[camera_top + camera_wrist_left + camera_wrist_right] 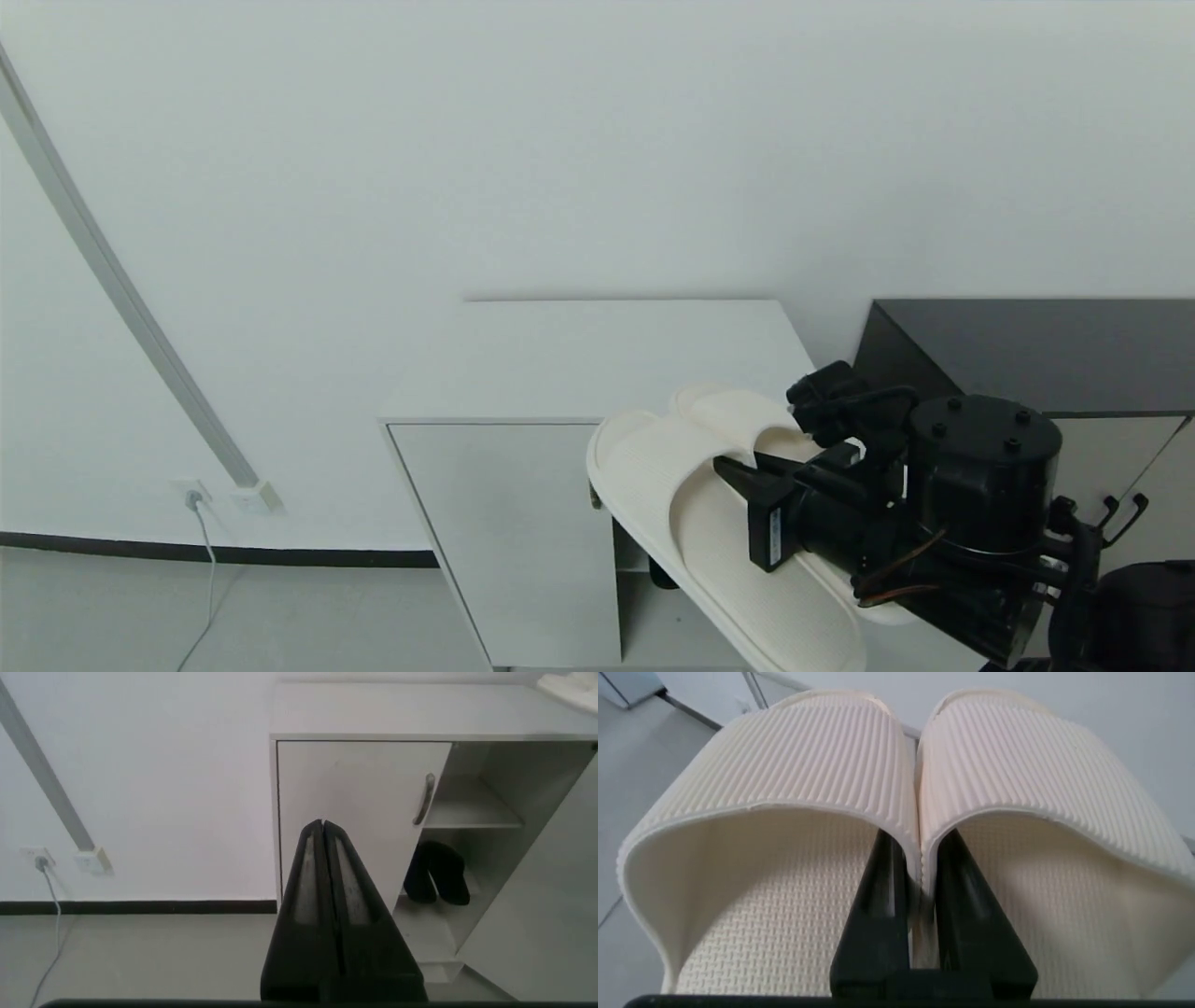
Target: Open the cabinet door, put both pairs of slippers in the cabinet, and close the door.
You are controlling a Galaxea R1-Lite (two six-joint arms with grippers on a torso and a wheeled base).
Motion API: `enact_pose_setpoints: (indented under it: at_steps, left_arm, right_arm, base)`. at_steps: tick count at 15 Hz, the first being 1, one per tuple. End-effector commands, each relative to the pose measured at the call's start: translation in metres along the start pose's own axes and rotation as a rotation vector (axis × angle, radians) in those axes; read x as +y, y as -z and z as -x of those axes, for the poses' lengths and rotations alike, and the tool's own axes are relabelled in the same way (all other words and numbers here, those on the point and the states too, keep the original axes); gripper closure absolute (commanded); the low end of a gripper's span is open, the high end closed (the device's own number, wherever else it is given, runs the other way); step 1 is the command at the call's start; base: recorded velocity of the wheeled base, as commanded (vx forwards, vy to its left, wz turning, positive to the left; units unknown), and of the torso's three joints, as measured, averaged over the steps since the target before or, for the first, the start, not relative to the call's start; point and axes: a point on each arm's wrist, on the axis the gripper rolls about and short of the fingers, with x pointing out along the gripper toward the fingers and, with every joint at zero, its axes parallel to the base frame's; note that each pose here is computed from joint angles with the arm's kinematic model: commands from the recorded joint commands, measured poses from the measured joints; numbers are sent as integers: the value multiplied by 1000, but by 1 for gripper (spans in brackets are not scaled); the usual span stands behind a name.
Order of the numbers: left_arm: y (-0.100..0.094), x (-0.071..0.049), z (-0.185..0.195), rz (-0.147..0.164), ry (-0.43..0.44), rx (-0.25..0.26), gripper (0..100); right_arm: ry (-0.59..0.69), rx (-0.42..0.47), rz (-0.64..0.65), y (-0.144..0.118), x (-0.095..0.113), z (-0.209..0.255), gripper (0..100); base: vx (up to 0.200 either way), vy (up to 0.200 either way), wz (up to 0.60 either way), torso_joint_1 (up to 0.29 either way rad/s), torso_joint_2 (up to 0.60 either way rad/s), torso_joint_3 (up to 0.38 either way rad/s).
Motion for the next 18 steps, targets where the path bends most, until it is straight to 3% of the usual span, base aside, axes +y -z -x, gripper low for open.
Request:
enact_pose_setpoints:
  at_steps: [1,18]
  left_arm:
    - [0,0,0,1,1,0,100]
    - [0,0,0,1,1,0,100]
  right_arm:
    - [1,5,1,2,0,-1,100]
    - [1,15,4,5,0,0,100]
  base:
    - [0,0,0,0,0,0]
    - [0,0,0,-13,30,17]
